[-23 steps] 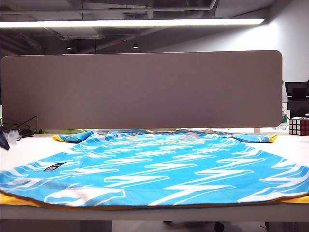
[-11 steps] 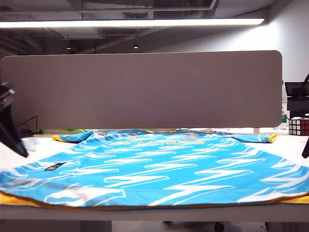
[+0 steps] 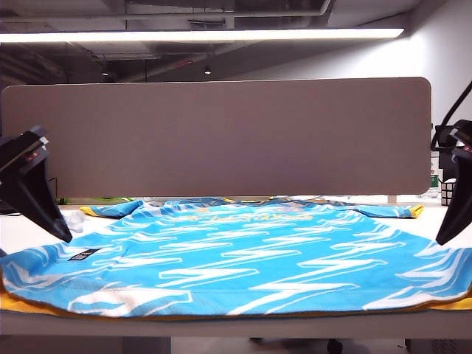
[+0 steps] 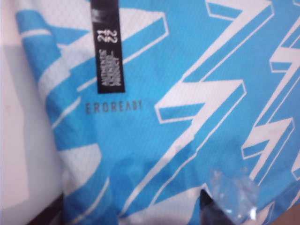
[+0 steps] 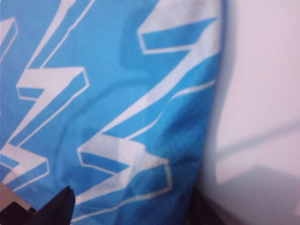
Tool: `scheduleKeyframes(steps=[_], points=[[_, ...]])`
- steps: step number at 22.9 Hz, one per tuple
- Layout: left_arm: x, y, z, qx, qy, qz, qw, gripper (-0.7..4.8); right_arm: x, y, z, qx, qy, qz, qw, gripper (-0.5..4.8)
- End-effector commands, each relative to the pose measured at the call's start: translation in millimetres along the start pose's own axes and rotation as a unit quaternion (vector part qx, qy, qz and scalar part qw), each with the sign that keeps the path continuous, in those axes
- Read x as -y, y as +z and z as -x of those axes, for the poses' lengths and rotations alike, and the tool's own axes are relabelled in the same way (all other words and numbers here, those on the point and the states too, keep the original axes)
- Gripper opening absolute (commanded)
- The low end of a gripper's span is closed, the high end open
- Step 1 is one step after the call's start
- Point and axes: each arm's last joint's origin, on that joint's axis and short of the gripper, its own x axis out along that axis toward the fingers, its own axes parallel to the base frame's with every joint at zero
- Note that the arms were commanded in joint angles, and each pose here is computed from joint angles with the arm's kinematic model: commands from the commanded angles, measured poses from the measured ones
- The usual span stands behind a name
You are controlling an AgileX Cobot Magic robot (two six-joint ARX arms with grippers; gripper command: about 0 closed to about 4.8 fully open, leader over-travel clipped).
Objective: Fold the bottom side of the soccer jersey horizontally towards the center, about one-third of the way, then fold the sleeve back towards the center, creating a straight line along the edge of the the soccer jersey, and finally fold the bottom of the soccer jersey up towards the top, creating a neat rectangle.
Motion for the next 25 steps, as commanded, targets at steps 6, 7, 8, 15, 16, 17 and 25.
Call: scheduleKeyframes(steps=[6,7,8,15,16,17,25], points=[[-10.4,-14,-11,-0.05,0.033,0.033,0.998,3.35,4,-5,-10,-0.024,-0.022,-0.005,0.999,2.63],[-9.6,-12,-11,-0.045,0.022,0.029,0.998,3.16,4,-5,-10,-0.023,-0.02,-0.004,1.0,2.41],[-9.0,-11,-11,-0.042,0.014,0.027,0.999,2.82,4,-5,-10,-0.023,-0.02,-0.004,1.0,2.41],[-7.2,-8,-13,-0.027,0.009,0.015,0.999,1.35,3,-3,-10,-0.017,-0.005,-0.006,1.0,1.59],[-7.1,-8,-13,-0.024,0.009,0.013,1.0,0.93,2,-3,-11,-0.016,0.001,-0.004,1.0,1.31],[-6.9,-7,-13,-0.02,0.007,0.011,1.0,0.35,1,-2,-11,-0.013,0.016,-0.002,1.0,0.49],[4.6,-8,4,-0.014,-0.036,0.027,0.999,-0.05,-8,-7,1,-0.015,0.065,0.005,0.998,-0.06]])
